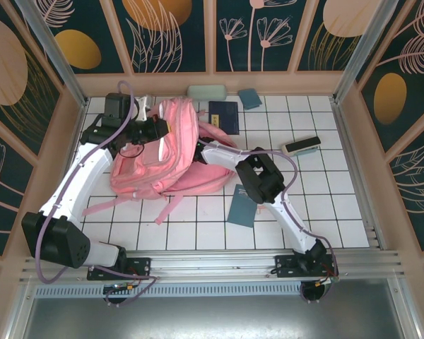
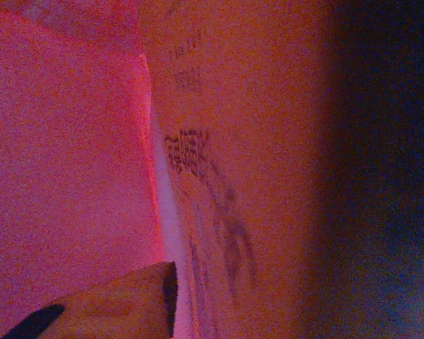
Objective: Pack books, pencil case, and school supplies into a backpack
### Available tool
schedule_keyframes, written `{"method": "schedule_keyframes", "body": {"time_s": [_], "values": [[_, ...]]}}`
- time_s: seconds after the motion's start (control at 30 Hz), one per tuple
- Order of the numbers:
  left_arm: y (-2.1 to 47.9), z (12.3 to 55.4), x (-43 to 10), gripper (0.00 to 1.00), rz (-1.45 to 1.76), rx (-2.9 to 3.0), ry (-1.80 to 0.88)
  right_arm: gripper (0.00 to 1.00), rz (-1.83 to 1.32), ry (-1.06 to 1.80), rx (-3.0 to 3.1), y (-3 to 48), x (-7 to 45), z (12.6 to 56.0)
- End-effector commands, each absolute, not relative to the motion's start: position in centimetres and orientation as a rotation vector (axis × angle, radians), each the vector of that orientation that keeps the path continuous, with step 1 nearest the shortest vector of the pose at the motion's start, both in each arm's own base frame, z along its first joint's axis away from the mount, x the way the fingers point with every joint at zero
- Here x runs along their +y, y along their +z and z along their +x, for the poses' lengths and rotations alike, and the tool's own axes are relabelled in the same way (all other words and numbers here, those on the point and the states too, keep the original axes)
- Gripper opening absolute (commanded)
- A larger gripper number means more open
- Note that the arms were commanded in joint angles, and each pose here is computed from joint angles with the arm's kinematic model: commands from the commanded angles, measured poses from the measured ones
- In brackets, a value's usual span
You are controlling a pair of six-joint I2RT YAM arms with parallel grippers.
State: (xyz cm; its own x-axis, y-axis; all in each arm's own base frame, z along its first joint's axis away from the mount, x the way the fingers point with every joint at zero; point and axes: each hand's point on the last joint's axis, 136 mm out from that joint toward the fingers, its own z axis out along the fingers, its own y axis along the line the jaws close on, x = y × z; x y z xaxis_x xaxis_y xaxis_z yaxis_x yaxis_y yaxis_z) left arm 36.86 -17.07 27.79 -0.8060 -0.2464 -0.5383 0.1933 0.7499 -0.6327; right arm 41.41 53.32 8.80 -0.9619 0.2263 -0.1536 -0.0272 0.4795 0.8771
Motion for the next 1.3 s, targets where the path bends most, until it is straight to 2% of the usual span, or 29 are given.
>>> {"method": "schedule_keyframes", "body": {"time_s": [0.0, 0.23, 0.37, 0.6, 0.73, 0.87, 1.13, 1.2, 1.27], "values": [[32.0, 37.8, -17.7, 0.0, 0.051, 2.156, -0.999, 0.46, 0.079, 1.422, 2.462, 9.6, 52.4, 41.7], [31.3, 38.6, -14.9, 0.0, -0.072, 2.149, -0.971, 0.59, -0.107, 1.648, 2.231, 16.0, 49.2, 39.6], [31.3, 38.8, -14.6, 0.0, -0.089, 2.142, -0.976, 0.66, -0.193, 1.702, 2.217, 17.0, 48.6, 38.9], [30.2, 39.3, -12.0, 0.0, -0.216, 2.165, -0.835, 0.62, -0.017, 1.461, 2.353, 14.8, 44.0, 40.2], [29.2, 39.4, -9.5, 0.0, -0.318, 2.165, -0.706, 0.61, 0.043, 1.316, 2.299, 16.9, 39.0, 40.7], [26.4, 39.3, -7.8, 0.0, -0.373, 2.215, -0.575, 0.59, 0.086, 1.222, 2.241, 19.4, 34.0, 41.2], [19.5, 39.5, -3.7, 0.0, -0.538, 2.324, -0.26, 0.58, 0.335, 0.986, 2.283, 18.1, 24.5, 46.0], [18.2, 39.6, -3.6, 0.13, -0.545, 2.359, -0.239, 0.58, 0.354, 0.955, 2.297, 17.5, 23.4, 47.2], [17.6, 39.7, -3.7, 0.33, -0.547, 2.377, -0.242, 0.58, 0.381, 0.893, 2.322, 16.6, 22.3, 48.6]]}}
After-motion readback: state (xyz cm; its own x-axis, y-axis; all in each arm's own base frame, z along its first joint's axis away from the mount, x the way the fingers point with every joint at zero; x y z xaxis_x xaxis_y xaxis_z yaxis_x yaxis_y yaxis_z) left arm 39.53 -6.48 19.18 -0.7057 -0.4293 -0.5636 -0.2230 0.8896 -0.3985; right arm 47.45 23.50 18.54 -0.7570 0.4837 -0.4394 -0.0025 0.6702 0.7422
